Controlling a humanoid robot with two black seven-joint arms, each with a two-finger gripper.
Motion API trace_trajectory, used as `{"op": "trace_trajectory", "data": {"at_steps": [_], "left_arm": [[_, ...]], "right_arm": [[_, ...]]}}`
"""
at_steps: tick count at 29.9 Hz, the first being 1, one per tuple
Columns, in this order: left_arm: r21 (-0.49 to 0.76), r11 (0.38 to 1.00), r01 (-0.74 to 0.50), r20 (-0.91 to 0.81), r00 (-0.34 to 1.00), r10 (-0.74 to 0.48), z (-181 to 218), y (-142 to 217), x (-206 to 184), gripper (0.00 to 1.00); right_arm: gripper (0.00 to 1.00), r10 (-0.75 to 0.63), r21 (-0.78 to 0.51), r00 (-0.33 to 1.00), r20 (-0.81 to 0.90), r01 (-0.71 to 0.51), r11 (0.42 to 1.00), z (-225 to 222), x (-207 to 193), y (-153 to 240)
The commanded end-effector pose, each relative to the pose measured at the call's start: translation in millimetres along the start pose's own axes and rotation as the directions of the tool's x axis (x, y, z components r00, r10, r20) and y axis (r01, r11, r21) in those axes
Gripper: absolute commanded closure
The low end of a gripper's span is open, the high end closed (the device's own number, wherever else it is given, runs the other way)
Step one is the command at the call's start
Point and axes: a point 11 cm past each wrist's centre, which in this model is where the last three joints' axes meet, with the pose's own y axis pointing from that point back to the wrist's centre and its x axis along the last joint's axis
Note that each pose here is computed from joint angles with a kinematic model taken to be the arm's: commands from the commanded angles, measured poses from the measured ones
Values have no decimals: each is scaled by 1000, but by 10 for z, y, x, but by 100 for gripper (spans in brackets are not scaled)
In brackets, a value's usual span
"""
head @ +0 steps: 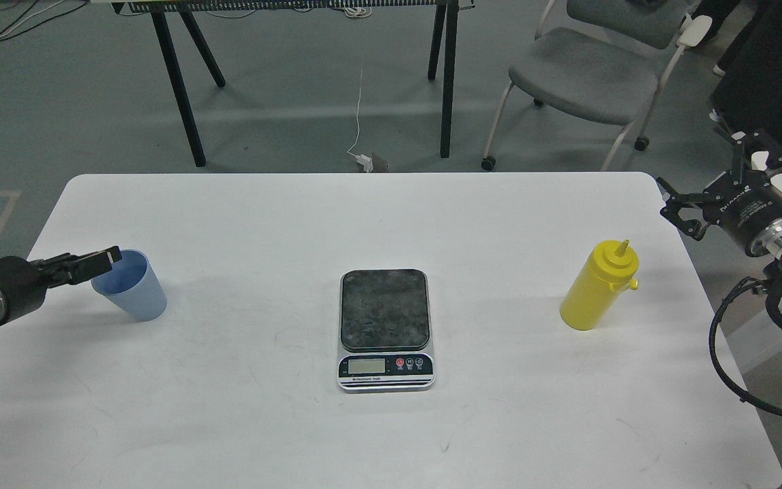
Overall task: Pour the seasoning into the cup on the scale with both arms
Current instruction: 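Grasp the blue cup with the left gripper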
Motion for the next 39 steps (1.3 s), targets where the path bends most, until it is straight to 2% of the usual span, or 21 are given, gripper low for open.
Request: {"op": "trace_trajectory", "data": {"at_steps": [1, 4, 10, 16, 19, 26, 31, 33, 39], "left_arm": [[7, 1000, -3, -4, 1000, 3, -26, 4, -52, 1], [6, 1000, -11, -4, 1000, 11, -23, 0, -51, 2], [7, 1000, -13, 1, 1000, 13, -27, 2, -58, 19], [21, 1000, -6, 3, 1000, 6, -73, 15, -94, 21], [18, 1000, 2, 5, 1000, -2, -65, 4, -131, 27], [39, 998, 56, 22, 998, -57, -145, 57, -330, 49], [41, 998, 51, 40, 998, -53, -143, 53, -302, 79], [43, 998, 45, 35, 998, -46, -150, 57, -283, 88], [34, 999, 25, 38, 999, -26, -114, 37, -179, 97]], "right_arm": [[1, 1, 1, 1000, 0, -1, 1000, -2, 4, 1], [1, 2, 0, 1000, 0, -2, 1000, 3, 9, 5], [1, 1, -2, 1000, 3, -1, 1000, 16, 3, -1], [1, 1, -3, 1000, 2, -1, 1000, 19, 4, -1], [1, 0, -4, 1000, 3, 0, 1000, 26, 1, -4], [1, 3, -3, 1000, 3, -3, 1000, 24, 10, -1], [1, 2, -5, 1000, 2, -2, 1000, 29, 6, -2], [1, -1, -6, 1000, 6, 1, 1000, 48, -3, -11], [0, -2, -8, 1000, 9, 2, 1000, 66, -7, -18]]}}
